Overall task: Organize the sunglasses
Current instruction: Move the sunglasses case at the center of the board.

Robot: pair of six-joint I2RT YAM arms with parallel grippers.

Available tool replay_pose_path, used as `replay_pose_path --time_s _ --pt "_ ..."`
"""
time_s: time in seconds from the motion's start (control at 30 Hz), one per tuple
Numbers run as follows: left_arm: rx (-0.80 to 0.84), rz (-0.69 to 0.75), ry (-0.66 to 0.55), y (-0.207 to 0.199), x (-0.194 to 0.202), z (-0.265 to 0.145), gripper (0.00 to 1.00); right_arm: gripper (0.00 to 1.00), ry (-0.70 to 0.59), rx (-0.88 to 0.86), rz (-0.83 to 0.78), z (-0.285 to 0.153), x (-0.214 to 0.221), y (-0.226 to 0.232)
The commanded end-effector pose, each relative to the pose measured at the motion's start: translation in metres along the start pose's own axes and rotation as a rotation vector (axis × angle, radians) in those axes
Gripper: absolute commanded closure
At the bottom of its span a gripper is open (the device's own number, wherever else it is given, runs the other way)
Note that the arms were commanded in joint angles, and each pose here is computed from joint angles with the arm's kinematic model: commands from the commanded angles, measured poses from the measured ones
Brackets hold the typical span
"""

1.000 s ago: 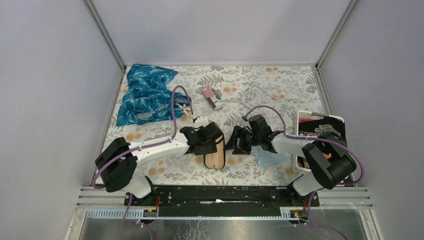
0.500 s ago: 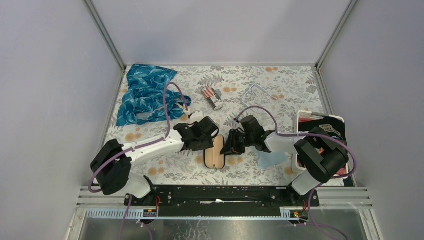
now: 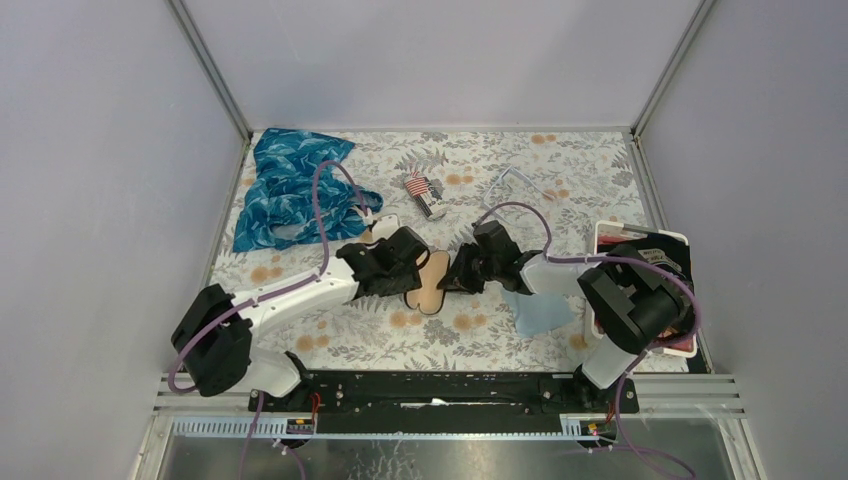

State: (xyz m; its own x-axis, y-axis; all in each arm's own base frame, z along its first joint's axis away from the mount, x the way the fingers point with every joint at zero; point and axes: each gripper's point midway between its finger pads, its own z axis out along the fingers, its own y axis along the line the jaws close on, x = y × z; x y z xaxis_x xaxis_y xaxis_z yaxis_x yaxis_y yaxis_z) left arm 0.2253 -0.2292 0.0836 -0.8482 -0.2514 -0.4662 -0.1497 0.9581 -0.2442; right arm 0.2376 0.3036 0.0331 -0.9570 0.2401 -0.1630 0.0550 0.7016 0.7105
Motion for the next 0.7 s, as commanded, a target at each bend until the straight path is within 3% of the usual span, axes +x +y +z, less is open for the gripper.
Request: replay_pose_path --time_s 0.0,0.23,0.3,0.47,0.67 --pt "0.007 -0.004 -0.023 0.006 -0.005 -0.003 0.47 0.79 -0.13 -0.034 0.133 0.01 -0.035 0.02" --pt "0.004 -0.019 -0.034 0.011 -0.01 -0.005 0.47 0.74 -0.153 -0.091 0.244 0.037 -0.054 0.033" --pt "0.0 -0.02 -0.037 0.012 -0.012 -0.005 0.47 0.67 -0.127 -0.15 0.241 0.041 -0.055 0.047" --pt "-0.001 -0.029 -0.047 0.013 -0.017 -0.007 0.47 0.37 -0.164 -0.157 0.193 0.03 -0.064 0.057" --pt "0.009 -0.035 -0.077 0.008 -0.032 -0.015 0.46 0.27 -0.226 -0.105 0.087 -0.003 -0.08 0.051"
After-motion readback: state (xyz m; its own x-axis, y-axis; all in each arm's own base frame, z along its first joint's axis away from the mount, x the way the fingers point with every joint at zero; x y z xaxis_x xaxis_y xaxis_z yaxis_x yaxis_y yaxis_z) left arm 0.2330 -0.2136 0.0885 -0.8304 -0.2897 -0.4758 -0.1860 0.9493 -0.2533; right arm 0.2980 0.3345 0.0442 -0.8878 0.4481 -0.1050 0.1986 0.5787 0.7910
